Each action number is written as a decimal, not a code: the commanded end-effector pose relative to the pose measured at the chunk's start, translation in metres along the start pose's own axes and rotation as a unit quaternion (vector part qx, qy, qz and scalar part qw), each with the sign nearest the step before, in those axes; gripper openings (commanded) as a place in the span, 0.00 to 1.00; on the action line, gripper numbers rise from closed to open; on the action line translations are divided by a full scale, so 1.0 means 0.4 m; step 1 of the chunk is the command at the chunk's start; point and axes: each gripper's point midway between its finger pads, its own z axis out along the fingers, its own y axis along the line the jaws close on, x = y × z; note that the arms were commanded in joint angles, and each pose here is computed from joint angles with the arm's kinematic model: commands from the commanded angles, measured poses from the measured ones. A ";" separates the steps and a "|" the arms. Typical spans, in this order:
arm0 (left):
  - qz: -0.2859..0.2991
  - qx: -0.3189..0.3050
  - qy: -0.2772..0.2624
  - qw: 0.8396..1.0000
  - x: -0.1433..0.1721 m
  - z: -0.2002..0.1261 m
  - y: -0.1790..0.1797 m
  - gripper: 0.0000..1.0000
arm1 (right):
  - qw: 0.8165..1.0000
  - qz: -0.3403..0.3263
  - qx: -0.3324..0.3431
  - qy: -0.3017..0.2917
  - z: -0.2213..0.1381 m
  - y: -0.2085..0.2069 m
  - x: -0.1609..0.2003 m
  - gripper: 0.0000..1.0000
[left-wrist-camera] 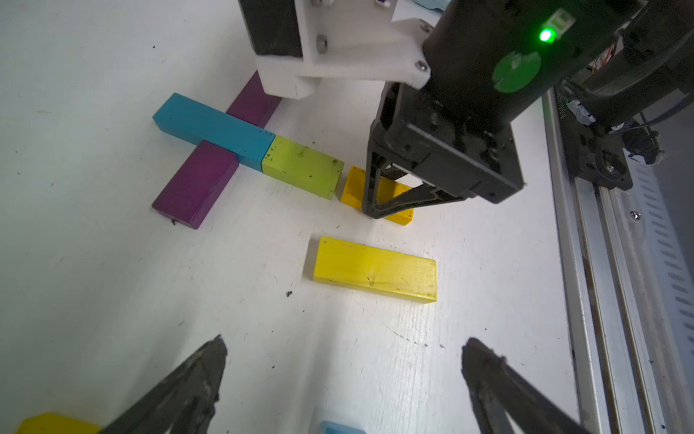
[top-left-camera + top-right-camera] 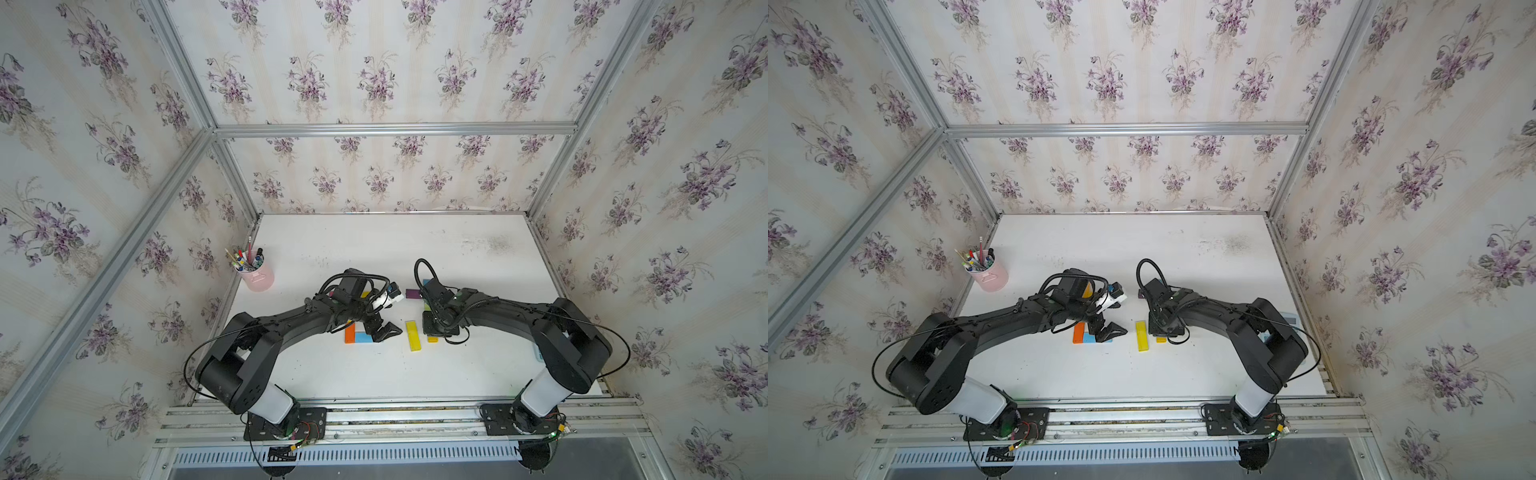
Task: Assemble the letter t with building blocks
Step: Assemble the building block at the center of the board.
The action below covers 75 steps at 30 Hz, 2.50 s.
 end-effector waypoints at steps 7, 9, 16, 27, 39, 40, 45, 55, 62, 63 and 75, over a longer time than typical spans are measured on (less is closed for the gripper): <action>0.010 0.008 -0.010 1.000 -0.014 -0.002 -0.007 1.00 | 1.000 0.001 0.005 -0.007 0.020 -0.004 -0.013 0.13; 0.009 0.010 -0.009 1.000 -0.013 -0.002 -0.008 1.00 | 1.000 0.002 0.005 -0.009 0.020 -0.003 -0.016 0.13; 0.009 0.012 -0.009 1.000 -0.013 -0.002 -0.009 1.00 | 1.000 0.006 -0.001 -0.018 0.011 0.006 -0.028 0.13; 0.008 0.016 -0.007 1.000 -0.012 -0.002 -0.012 1.00 | 1.000 0.007 -0.007 -0.014 0.014 0.008 -0.020 0.38; 0.009 0.017 -0.008 1.000 -0.015 -0.003 -0.013 1.00 | 1.000 0.013 -0.004 -0.017 0.004 -0.002 -0.014 0.38; 0.009 0.017 -0.009 1.000 -0.016 -0.004 -0.014 1.00 | 1.000 0.013 -0.003 -0.016 0.005 -0.004 -0.013 0.39; 0.009 0.018 -0.010 1.000 -0.017 -0.005 -0.015 1.00 | 1.000 0.014 -0.002 -0.018 0.005 -0.008 -0.010 0.36; 0.009 0.021 -0.010 1.000 -0.017 -0.005 -0.017 1.00 | 1.000 0.014 0.001 -0.025 0.001 -0.008 -0.020 0.34; 0.008 0.022 -0.008 1.000 -0.016 -0.003 -0.017 1.00 | 1.000 0.011 0.007 -0.026 0.003 -0.011 -0.023 0.34; 0.008 0.023 -0.008 1.000 -0.015 -0.002 -0.017 1.00 | 1.000 0.011 0.006 -0.026 0.003 -0.010 -0.024 0.31; 0.006 0.028 -0.007 1.000 -0.016 0.001 -0.018 1.00 | 0.999 0.013 0.008 -0.031 0.003 -0.010 -0.031 0.30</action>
